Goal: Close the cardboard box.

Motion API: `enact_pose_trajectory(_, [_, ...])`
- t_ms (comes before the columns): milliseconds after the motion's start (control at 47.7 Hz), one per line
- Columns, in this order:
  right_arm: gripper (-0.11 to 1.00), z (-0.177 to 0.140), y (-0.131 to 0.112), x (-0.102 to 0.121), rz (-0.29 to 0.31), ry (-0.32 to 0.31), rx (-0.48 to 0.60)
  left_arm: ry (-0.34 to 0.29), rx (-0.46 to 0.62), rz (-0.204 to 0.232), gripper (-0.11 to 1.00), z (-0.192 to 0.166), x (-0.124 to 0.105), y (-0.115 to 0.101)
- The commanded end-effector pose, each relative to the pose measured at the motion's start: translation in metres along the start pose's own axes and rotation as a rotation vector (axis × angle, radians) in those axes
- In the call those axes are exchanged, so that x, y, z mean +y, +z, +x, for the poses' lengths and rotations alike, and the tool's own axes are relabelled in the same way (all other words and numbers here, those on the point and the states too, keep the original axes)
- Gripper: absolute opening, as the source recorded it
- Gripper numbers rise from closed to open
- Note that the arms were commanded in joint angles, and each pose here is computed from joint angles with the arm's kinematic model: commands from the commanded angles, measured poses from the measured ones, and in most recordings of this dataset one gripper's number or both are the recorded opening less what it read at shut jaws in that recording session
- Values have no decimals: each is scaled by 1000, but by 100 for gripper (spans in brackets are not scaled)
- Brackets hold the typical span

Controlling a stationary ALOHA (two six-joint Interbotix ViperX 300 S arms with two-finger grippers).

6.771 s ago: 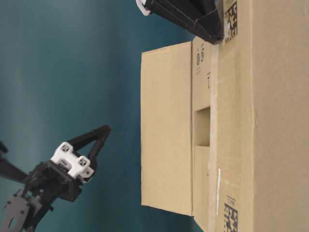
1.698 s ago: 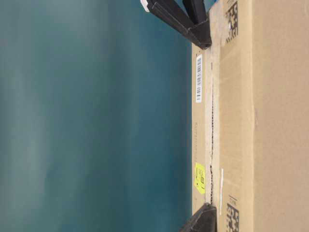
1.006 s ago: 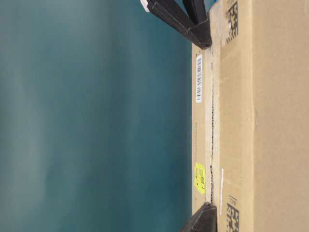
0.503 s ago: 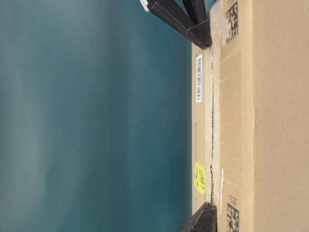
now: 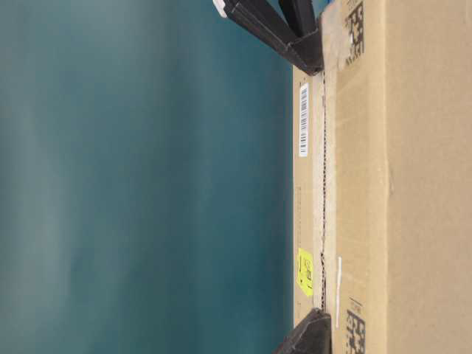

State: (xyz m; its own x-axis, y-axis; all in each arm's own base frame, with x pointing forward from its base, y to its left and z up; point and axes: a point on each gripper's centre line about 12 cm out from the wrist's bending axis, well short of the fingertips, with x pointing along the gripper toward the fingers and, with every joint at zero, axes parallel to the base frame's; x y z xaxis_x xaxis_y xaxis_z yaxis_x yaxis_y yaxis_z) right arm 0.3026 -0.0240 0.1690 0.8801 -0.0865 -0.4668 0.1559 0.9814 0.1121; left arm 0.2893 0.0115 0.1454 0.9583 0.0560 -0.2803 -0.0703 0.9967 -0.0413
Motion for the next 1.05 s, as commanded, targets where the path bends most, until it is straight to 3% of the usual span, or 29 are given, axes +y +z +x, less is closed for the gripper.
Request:
enact_pose_trajectory(0, [0,-1,7,5,-3,15,-26,6,-16,-5,1,2,2,4])
enact_pose_trajectory(1027, [0,-3,6,7,-9,21,-27,7,-19,-14,1,2,2,6])
